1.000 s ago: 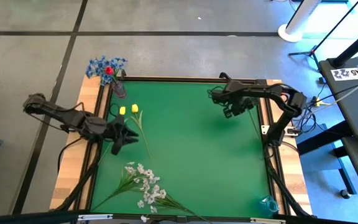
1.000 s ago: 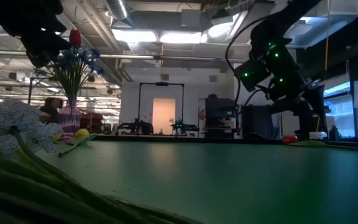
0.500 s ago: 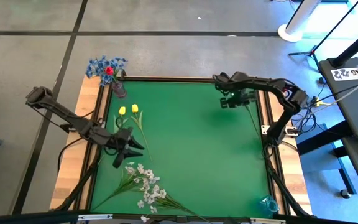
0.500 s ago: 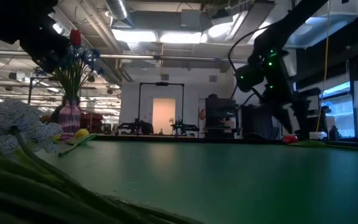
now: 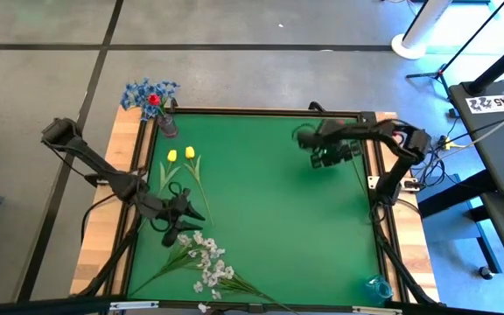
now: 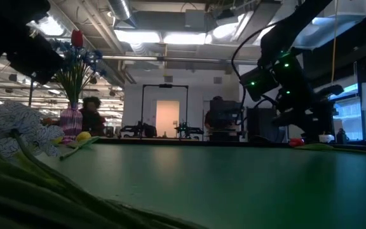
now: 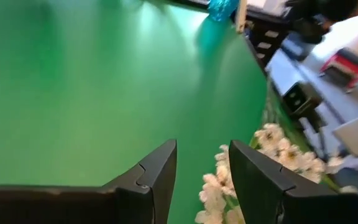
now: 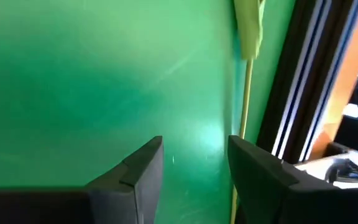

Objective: Sort flowers into vase by color
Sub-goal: Put the red flower into the purple vase

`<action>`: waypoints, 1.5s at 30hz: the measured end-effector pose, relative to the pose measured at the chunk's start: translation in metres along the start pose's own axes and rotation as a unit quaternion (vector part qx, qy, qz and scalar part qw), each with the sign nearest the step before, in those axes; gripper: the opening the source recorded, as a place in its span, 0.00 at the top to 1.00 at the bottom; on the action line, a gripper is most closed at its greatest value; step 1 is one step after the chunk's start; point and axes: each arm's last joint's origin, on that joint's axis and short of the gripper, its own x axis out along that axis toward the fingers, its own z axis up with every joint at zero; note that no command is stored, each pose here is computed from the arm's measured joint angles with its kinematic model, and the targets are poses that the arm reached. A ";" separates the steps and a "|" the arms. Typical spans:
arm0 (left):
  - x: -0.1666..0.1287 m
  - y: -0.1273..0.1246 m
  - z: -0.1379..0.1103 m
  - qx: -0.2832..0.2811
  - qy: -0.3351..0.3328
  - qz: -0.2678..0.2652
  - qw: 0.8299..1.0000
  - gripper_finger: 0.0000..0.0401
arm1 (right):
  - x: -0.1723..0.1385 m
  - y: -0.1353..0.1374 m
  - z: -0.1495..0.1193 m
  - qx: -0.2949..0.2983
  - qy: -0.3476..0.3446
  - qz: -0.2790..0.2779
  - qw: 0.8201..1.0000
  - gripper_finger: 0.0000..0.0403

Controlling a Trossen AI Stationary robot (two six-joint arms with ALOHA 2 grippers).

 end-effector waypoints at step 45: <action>0.013 -0.033 -0.023 0.029 -0.034 0.003 0.999 0.64 | 0.072 -0.076 0.022 -0.057 0.044 0.107 0.992 0.83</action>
